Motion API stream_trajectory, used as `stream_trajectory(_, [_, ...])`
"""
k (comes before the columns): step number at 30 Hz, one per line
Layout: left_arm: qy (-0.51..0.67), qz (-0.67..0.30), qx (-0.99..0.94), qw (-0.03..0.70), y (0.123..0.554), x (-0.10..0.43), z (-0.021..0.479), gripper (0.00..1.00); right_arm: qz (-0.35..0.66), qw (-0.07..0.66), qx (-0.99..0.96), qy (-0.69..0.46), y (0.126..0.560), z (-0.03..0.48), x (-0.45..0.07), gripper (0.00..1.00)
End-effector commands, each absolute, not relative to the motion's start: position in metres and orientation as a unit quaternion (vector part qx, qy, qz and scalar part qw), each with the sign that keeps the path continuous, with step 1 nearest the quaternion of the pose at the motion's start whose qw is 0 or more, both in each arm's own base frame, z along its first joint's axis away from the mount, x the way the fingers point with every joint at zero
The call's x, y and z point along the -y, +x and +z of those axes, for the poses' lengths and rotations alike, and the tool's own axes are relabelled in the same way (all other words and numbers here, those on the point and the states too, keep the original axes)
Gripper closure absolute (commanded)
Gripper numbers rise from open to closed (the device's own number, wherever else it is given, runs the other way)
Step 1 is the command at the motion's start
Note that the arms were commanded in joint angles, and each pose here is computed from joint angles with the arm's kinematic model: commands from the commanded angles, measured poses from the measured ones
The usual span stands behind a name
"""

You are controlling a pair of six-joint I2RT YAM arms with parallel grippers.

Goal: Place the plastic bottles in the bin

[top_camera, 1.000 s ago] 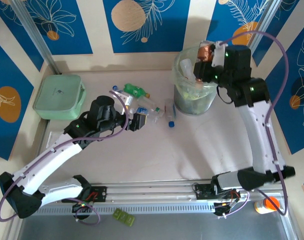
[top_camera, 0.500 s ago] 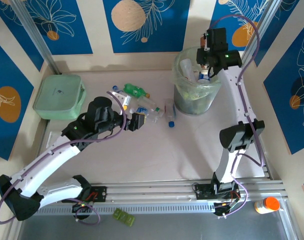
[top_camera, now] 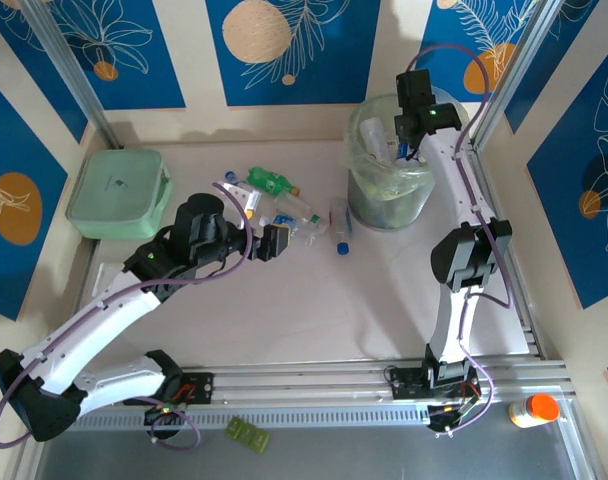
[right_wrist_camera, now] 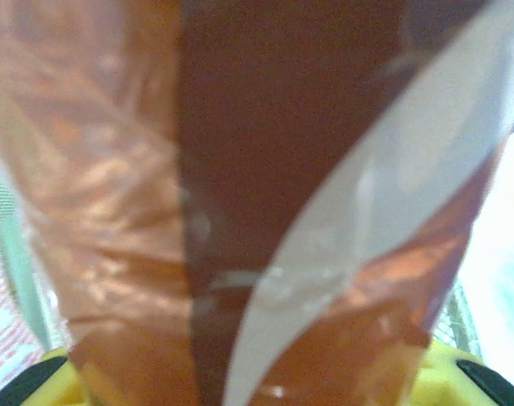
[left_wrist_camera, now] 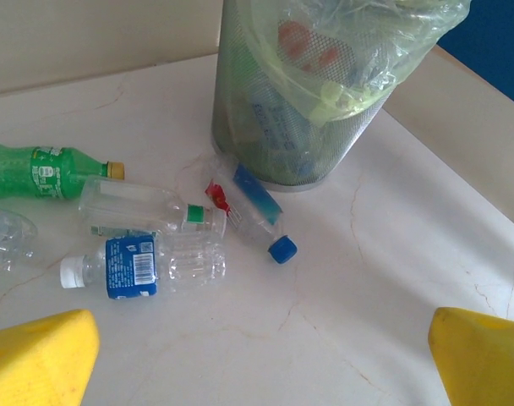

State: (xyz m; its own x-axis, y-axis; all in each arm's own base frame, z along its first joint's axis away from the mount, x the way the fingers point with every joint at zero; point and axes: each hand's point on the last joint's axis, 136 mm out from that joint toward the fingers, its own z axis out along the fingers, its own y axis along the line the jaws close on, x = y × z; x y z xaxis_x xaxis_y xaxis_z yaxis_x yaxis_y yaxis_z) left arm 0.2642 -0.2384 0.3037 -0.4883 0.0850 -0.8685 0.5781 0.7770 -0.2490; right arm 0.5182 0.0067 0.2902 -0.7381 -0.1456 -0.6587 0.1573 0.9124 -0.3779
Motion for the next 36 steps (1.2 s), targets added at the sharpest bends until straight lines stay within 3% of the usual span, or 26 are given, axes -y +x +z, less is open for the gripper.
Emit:
stream_trajectory(1, [0.193,-0.253,-0.815,0.484,0.267,0.231,0.311,0.01,-0.222,0.336,-0.915,-0.002,0.521,0.266,-0.003,0.78])
stream_trajectory(7, [0.185,-0.242,-0.816,0.491,0.268,0.225,0.312,0.01,-0.213,0.311,-0.926,-0.012,0.525,0.242,-0.008,0.72])
stream_trajectory(10, [0.183,-0.239,-0.815,0.496,0.269,0.223,0.314,0.01,-0.203,0.297,-0.933,-0.002,0.525,0.232,-0.005,0.62])
stream_trajectory(16, [0.18,-0.236,-0.814,0.499,0.269,0.221,0.316,0.01,-0.179,0.282,-0.942,-0.007,0.524,0.213,-0.011,0.53])
stream_trajectory(29, [0.179,-0.231,-0.813,0.503,0.269,0.219,0.317,0.0,-0.113,0.388,-0.915,-0.023,0.512,0.301,-0.055,0.39])
stream_trajectory(36, [0.178,-0.23,-0.813,0.504,0.269,0.218,0.317,0.01,-0.109,0.388,-0.915,-0.018,0.507,0.308,-0.051,0.36])
